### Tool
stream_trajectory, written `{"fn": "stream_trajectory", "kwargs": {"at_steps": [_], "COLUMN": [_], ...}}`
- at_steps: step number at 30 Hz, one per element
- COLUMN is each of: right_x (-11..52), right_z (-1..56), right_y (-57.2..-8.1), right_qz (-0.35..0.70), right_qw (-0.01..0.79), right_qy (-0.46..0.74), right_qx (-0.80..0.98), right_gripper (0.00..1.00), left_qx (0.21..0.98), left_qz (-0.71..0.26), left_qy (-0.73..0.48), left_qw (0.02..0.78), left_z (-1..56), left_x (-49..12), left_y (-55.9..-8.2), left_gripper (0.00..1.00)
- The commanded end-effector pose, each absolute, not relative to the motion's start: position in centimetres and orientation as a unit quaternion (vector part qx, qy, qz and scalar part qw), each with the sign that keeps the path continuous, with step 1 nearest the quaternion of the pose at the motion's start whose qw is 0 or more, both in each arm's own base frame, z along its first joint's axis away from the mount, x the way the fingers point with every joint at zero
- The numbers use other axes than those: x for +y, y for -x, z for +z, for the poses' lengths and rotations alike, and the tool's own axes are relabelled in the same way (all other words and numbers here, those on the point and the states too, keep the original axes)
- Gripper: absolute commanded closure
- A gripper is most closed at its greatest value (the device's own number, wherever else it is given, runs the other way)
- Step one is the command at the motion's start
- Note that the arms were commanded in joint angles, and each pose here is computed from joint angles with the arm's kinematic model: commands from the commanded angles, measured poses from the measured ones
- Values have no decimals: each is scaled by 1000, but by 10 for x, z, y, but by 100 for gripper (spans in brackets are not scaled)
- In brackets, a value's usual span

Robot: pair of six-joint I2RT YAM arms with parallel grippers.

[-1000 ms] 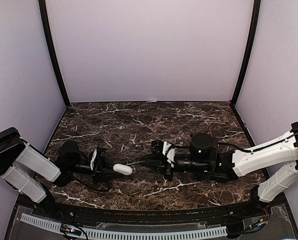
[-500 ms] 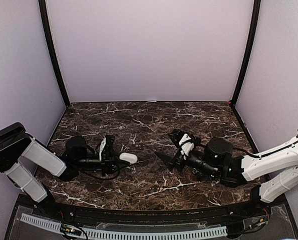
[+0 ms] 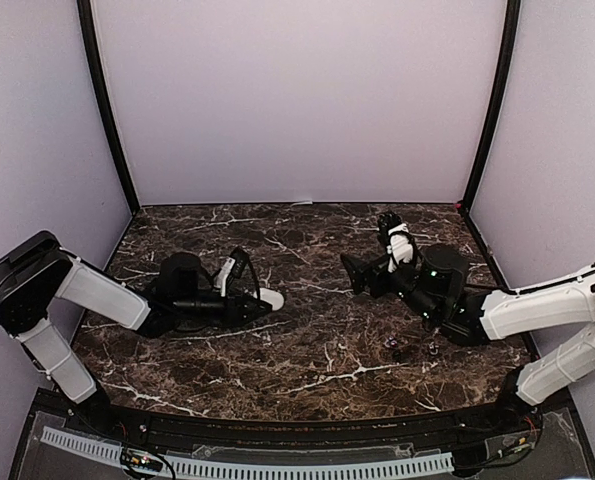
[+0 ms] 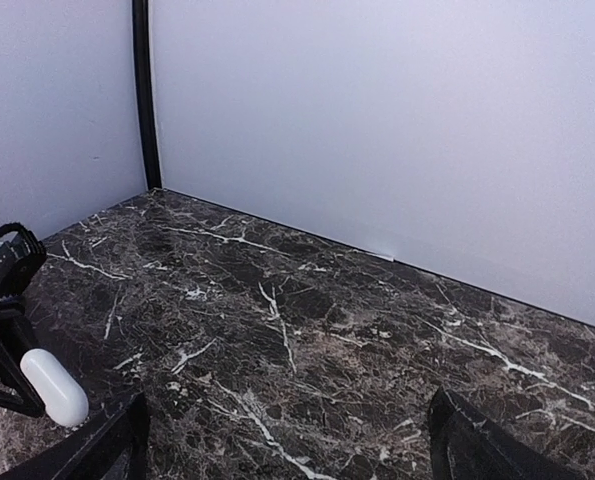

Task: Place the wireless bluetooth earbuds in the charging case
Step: Place the charging case with the earbuds at the center of the board.

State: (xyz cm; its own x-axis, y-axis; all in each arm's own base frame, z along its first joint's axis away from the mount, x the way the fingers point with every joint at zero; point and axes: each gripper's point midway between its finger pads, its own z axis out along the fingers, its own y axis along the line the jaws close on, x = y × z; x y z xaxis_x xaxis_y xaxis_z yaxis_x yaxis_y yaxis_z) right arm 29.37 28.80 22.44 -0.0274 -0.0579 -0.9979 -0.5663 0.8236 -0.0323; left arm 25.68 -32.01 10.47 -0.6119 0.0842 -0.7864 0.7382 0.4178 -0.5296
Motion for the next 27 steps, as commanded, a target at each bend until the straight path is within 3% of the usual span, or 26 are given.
{"fn": "stream_trajectory", "kwargs": {"at_steps": [1, 17, 27], "right_x": [273, 259, 263], "right_z": [213, 185, 180], "right_y": [-304, -300, -302], "right_qz": [178, 151, 148], "right_qw": [664, 673, 668], "right_qy": [170, 174, 182], "right_qx": [706, 702, 706], "right_gripper": [4, 8, 8], "left_qx": [821, 868, 886], "left_qz": [-443, -449, -438], "left_qy": [-207, -90, -1], "left_qw": [295, 192, 152], "left_z": [84, 58, 33], "left_x": [-320, -334, -296], "left_y": [-274, -328, -377], "left_gripper": [100, 99, 94]}}
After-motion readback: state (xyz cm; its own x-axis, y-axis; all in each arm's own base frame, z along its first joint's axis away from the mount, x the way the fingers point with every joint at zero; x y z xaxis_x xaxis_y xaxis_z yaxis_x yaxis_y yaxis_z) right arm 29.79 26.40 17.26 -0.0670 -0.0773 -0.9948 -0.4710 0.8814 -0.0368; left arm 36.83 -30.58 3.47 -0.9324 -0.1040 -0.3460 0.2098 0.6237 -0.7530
